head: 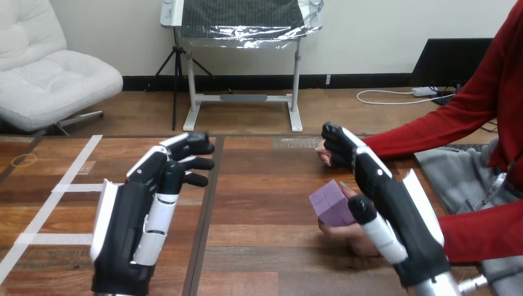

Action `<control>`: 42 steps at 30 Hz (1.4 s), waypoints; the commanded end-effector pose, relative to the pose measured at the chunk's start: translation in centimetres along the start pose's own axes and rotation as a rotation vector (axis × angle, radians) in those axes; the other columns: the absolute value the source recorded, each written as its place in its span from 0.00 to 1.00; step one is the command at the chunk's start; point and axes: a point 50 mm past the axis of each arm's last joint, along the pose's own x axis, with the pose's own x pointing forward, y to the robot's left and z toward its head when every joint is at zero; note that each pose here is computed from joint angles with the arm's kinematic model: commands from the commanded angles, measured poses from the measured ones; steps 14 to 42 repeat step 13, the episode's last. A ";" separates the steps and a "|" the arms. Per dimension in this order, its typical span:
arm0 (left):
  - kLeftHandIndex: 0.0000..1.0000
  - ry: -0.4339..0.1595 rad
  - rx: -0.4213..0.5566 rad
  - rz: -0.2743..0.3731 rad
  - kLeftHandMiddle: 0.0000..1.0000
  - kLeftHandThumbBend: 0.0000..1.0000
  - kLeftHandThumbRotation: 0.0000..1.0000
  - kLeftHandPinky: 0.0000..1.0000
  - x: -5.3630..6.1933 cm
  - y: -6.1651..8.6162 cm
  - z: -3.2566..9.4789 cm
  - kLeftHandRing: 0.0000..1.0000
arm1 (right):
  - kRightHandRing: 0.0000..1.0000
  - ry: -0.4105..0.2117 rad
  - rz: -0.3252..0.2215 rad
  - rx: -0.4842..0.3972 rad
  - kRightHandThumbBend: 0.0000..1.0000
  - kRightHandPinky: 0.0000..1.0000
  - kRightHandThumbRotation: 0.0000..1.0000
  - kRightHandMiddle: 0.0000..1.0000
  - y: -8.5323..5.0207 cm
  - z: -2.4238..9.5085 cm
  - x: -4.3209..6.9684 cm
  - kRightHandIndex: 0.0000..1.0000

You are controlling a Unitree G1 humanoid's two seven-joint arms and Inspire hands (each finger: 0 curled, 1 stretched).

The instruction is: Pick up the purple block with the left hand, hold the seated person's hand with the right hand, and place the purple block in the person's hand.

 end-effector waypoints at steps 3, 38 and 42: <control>0.74 -0.096 -0.027 0.011 0.72 0.56 0.96 0.57 0.8 0.0 1.8 0.66 | 0.89 -0.126 -0.019 0.055 0.79 0.84 1.00 0.90 0.7 1.8 0.4 0.89; 0.75 -0.110 -0.068 0.006 0.72 0.61 0.96 0.54 1.1 -0.1 2.1 0.66 | 0.89 -0.100 -0.009 0.119 0.82 0.84 1.00 0.89 1.8 1.9 -0.6 0.88; 0.75 -0.110 -0.068 0.006 0.72 0.61 0.96 0.54 1.1 -0.1 2.1 0.66 | 0.89 -0.100 -0.009 0.119 0.82 0.84 1.00 0.89 1.8 1.9 -0.6 0.88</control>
